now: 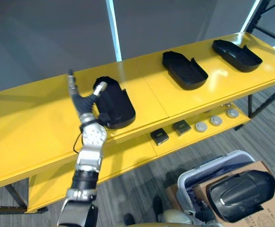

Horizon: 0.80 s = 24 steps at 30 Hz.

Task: Walk over and take plastic housings, then place them on the shelf

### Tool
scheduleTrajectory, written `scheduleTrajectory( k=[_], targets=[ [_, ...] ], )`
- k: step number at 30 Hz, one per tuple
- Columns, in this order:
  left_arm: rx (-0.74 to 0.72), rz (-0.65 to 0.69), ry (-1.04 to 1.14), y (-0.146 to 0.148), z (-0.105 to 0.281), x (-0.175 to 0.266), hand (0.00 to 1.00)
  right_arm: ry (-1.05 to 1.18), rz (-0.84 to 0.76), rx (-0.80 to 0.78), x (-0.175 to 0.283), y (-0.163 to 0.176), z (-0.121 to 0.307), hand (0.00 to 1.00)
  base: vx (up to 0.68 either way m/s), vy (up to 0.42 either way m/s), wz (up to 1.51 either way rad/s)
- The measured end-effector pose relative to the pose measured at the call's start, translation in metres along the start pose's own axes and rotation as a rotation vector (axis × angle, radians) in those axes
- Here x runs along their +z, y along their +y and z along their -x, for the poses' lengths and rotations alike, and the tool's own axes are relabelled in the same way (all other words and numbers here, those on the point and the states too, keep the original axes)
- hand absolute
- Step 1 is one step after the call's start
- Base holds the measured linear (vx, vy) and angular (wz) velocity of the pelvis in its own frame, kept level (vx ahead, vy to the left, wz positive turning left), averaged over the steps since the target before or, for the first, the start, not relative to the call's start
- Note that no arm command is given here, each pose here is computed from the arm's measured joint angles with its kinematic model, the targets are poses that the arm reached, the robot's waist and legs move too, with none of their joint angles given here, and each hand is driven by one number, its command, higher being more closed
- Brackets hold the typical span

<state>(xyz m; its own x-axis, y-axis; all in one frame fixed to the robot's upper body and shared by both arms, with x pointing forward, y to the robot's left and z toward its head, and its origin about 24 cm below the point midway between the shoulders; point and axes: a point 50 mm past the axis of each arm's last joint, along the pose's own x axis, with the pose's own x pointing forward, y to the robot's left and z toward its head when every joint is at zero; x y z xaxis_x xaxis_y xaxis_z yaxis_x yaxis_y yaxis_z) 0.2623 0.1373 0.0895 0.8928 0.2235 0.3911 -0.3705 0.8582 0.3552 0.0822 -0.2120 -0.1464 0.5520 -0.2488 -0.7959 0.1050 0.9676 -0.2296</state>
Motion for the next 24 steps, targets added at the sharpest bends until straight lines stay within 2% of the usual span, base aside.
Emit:
scheduleTrajectory(
  k=[5,14,24],
  targets=[
    [-0.168,-0.124,0.0,-0.017,0.03,-0.01,1.0,0.005,0.0,0.002,-0.002,0.001,0.0,0.0,-0.05,0.003,0.01],
    [-0.337,-0.23,0.082,-0.036,0.045,-0.038,1.0,0.036,0.0,0.008,-0.009,0.004,0.002,0.0,0.0,0.004,0.0],
    [-0.324,-0.319,0.107,-0.038,0.016,-0.049,1.0,0.019,0.024,0.018,-0.003,0.008,-0.001,0.0,0.03,0.022,-0.07]
  ],
)
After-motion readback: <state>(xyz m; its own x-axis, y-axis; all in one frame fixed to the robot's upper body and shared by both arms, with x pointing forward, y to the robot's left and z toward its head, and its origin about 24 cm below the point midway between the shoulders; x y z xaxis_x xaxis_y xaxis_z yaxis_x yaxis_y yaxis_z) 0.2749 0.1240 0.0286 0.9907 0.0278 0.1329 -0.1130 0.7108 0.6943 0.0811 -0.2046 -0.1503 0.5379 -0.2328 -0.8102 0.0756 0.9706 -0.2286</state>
